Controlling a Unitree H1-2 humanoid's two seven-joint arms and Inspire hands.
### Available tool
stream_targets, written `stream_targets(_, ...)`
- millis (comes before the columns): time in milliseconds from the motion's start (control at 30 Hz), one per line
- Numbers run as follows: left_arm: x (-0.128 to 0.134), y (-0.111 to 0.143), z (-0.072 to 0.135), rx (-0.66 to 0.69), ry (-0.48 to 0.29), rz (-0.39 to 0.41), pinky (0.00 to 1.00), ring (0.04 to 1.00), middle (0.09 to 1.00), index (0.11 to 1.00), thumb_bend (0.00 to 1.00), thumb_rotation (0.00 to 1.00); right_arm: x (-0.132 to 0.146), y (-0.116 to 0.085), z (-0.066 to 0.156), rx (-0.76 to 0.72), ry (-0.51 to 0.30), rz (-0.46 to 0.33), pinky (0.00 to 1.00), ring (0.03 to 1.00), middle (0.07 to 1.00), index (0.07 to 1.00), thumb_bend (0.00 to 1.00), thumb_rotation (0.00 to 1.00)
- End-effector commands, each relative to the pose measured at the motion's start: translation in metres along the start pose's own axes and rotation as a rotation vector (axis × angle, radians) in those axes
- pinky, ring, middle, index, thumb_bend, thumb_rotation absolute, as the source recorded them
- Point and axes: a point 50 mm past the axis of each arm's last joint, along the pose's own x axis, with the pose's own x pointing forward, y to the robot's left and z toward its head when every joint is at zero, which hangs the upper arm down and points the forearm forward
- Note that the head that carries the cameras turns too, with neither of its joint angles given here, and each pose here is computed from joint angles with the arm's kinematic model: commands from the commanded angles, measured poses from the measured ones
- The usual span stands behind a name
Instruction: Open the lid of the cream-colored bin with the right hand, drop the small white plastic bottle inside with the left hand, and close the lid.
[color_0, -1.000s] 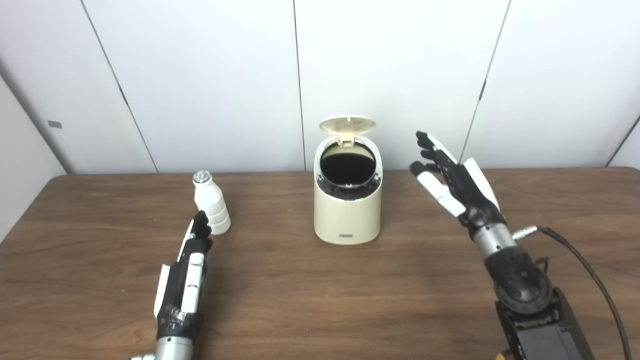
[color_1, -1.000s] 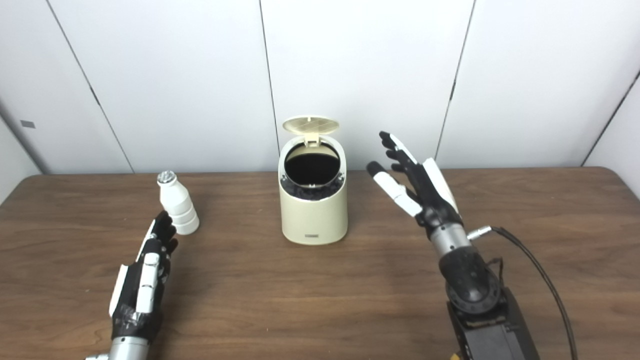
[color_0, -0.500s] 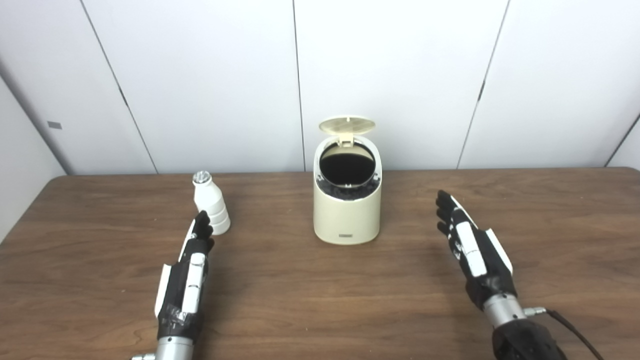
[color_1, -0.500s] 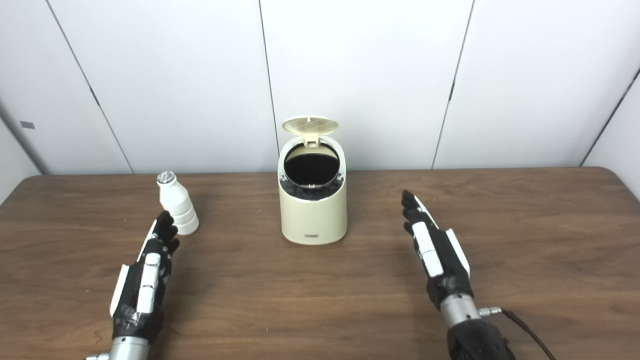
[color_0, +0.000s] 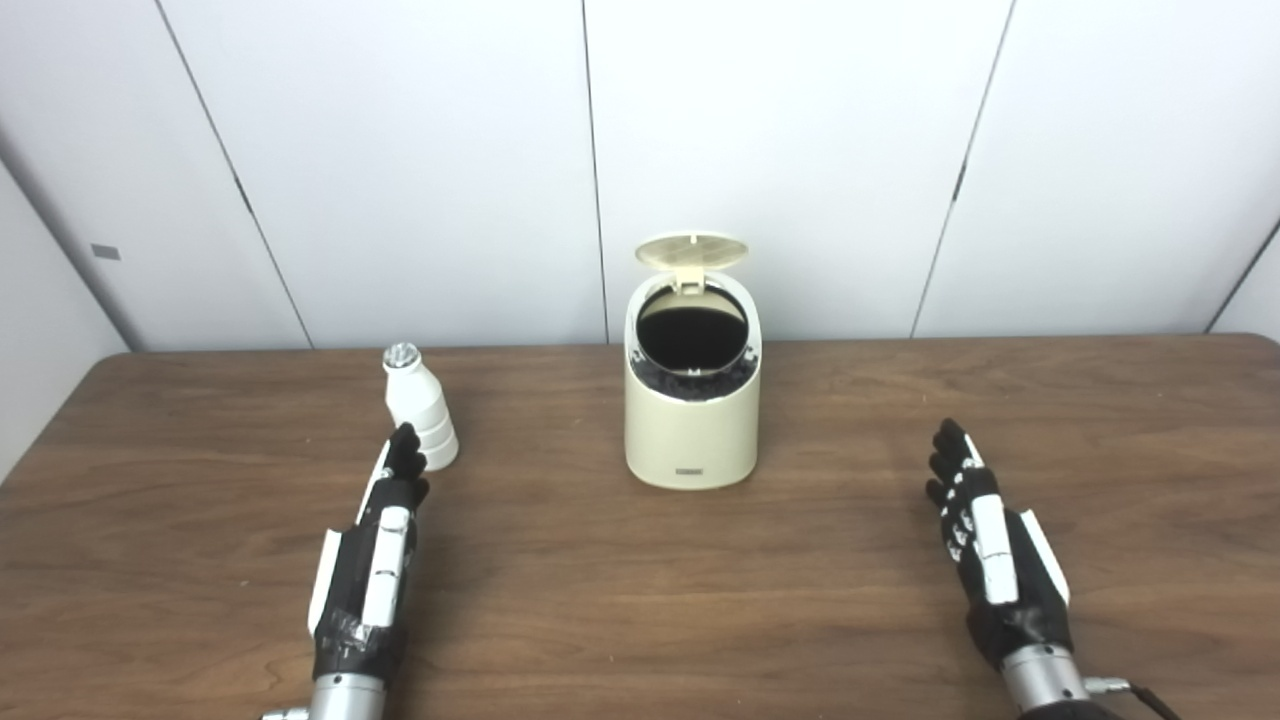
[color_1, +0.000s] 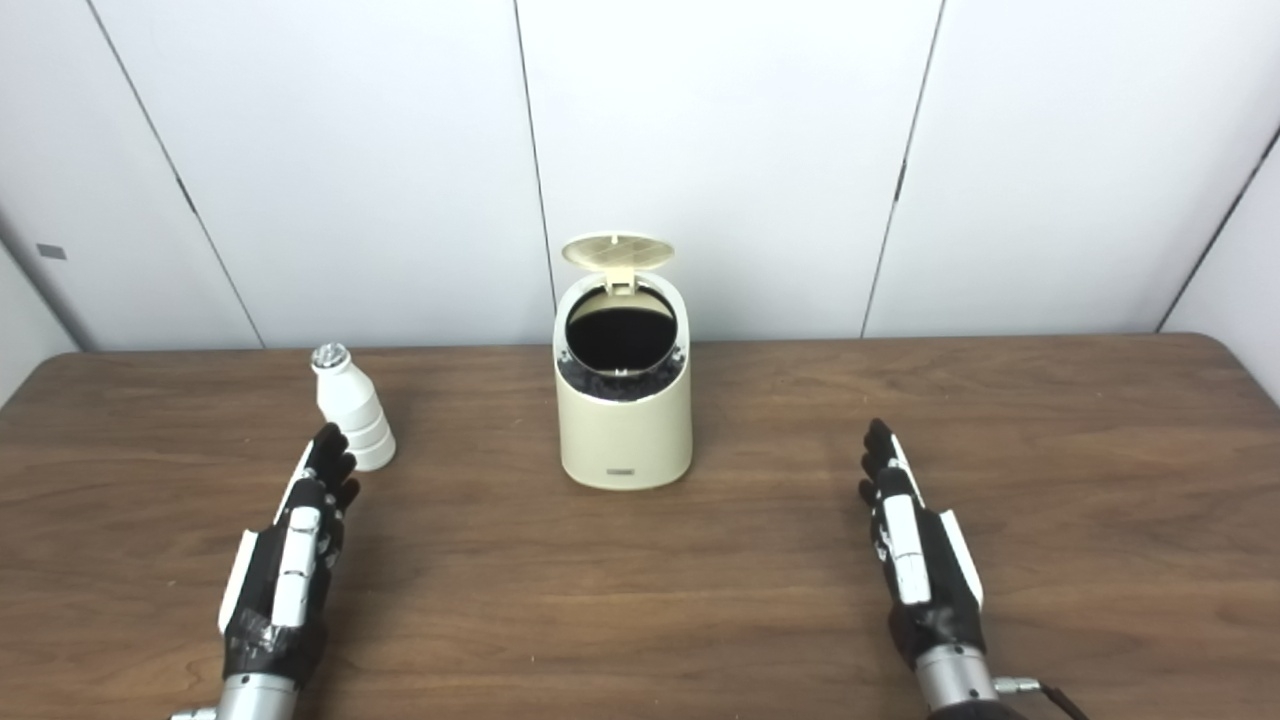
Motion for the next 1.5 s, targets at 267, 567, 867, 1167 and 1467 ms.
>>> stream_targets(267, -0.013, 0.001, -0.008, 0.009, 0.048, -0.003, 1.00, 1.000, 1.000, 1.000, 0.46, 0.91, -0.012, -0.010, -0.007, -0.011, -0.030, -0.019, 1.00, 1.000, 0.981, 0.971, 0.59, 1.00)
stream_targets(567, -0.019, -0.016, -0.012, -0.004, 0.046, 0.010, 1.00, 1.000, 1.000, 0.988, 0.50, 0.84, -0.017, -0.038, -0.021, 0.011, -0.026, -0.022, 1.00, 1.000, 1.000, 0.996, 0.57, 1.00)
stream_targets(867, -0.021, -0.024, -0.020, 0.026, 0.071, 0.026, 1.00, 1.000, 0.988, 0.961, 0.57, 0.78, -0.017, -0.045, -0.020, 0.042, -0.029, 0.001, 1.00, 1.000, 0.996, 0.989, 0.63, 0.95)
stream_targets(1167, -0.014, -0.020, -0.011, 0.100, 0.071, 0.077, 1.00, 1.000, 0.977, 0.950, 0.62, 0.54, -0.017, -0.035, -0.012, 0.052, -0.046, 0.009, 1.00, 0.994, 0.987, 0.981, 0.63, 0.93)
stream_targets(1467, 0.000, -0.004, 0.012, 0.280, 0.062, 0.153, 0.89, 0.920, 0.925, 0.924, 0.71, 0.32, -0.018, -0.023, -0.013, 0.042, -0.048, 0.010, 1.00, 0.991, 0.982, 0.985, 0.57, 0.96)
